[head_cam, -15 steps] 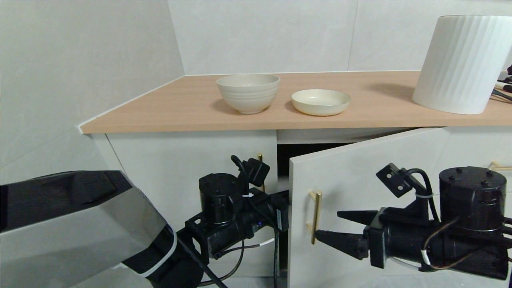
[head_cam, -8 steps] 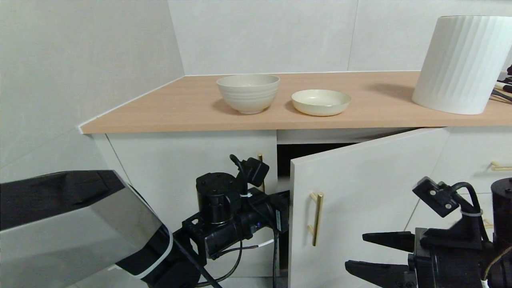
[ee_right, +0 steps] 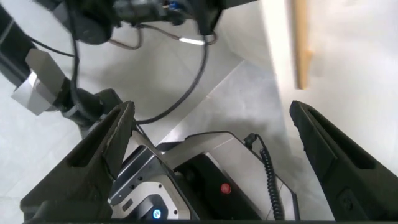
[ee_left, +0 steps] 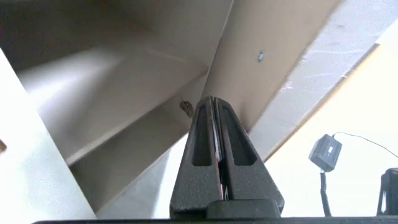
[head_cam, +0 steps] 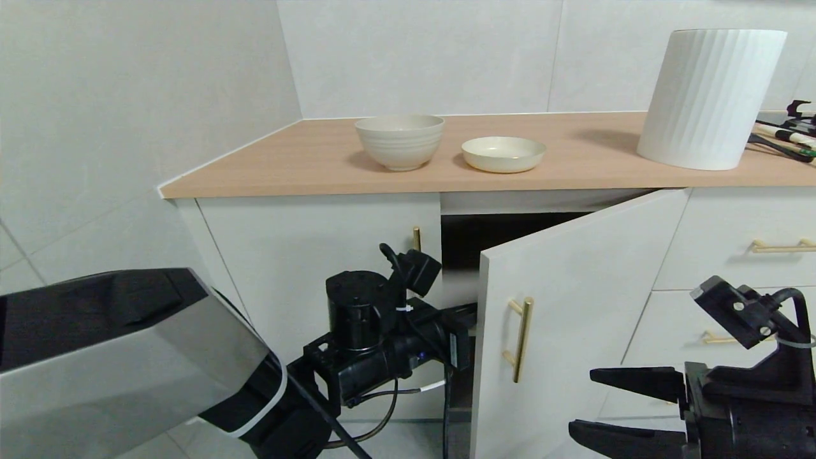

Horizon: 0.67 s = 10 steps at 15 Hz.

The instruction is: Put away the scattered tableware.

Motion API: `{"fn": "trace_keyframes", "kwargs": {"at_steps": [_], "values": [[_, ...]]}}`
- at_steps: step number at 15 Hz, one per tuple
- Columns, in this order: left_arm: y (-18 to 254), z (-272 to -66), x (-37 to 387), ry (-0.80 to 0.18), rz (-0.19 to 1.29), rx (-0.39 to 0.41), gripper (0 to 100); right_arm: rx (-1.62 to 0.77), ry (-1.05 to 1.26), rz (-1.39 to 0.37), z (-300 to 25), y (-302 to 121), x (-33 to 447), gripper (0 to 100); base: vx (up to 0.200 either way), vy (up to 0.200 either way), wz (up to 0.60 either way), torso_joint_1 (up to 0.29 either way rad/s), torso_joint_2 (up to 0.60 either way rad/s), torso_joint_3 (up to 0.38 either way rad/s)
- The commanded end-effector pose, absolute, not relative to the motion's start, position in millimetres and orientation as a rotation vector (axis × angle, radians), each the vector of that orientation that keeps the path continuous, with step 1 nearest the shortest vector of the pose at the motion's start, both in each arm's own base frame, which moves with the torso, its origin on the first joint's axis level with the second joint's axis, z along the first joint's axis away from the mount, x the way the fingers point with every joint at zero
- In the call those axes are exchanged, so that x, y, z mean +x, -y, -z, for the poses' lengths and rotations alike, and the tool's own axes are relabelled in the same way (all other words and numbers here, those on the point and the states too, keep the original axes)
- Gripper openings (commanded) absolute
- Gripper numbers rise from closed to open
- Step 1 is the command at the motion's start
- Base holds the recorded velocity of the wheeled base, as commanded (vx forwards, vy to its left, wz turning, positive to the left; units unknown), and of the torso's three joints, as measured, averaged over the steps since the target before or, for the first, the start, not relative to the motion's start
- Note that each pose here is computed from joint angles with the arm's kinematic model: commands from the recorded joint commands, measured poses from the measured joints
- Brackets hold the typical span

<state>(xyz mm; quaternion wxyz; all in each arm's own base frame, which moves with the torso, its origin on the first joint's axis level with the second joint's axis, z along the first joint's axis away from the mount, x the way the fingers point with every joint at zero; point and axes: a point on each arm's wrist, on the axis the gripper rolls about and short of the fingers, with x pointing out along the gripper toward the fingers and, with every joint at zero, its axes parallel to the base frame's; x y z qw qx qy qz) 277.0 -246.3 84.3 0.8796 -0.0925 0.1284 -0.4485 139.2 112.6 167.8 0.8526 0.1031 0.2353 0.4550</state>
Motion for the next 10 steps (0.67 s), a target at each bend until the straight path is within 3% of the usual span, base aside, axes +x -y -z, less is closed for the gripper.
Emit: {"fn": "trace_keyframes", "kwargs": {"at_steps": [1,6,8,10], "values": [[251.7,-91.0,283.3,-0.264,0.935,-0.194,0,0.214,-0.518,-0.965,-162.7,-112.9,137.9,100,0.0,0.0,0.0,0.0,0.0,0.0],[267.4,-117.7,284.2,-0.268,0.962,-0.189,0,0.219,-0.55,-1.028,-158.6,-113.1,135.8,100,0.0,0.0,0.0,0.0,0.0,0.0],[273.7,-119.1,281.2,-0.282,0.978,-0.184,0,0.219,-0.555,-1.029,-157.4,-112.7,135.3,100,0.0,0.0,0.0,0.0,0.0,0.0],[275.3,-119.5,280.3,-0.286,0.981,-0.182,0,0.219,-0.556,-1.032,-157.1,-112.4,134.4,100,-0.2,0.0,0.0,0.005,0.0,0.002]]}}
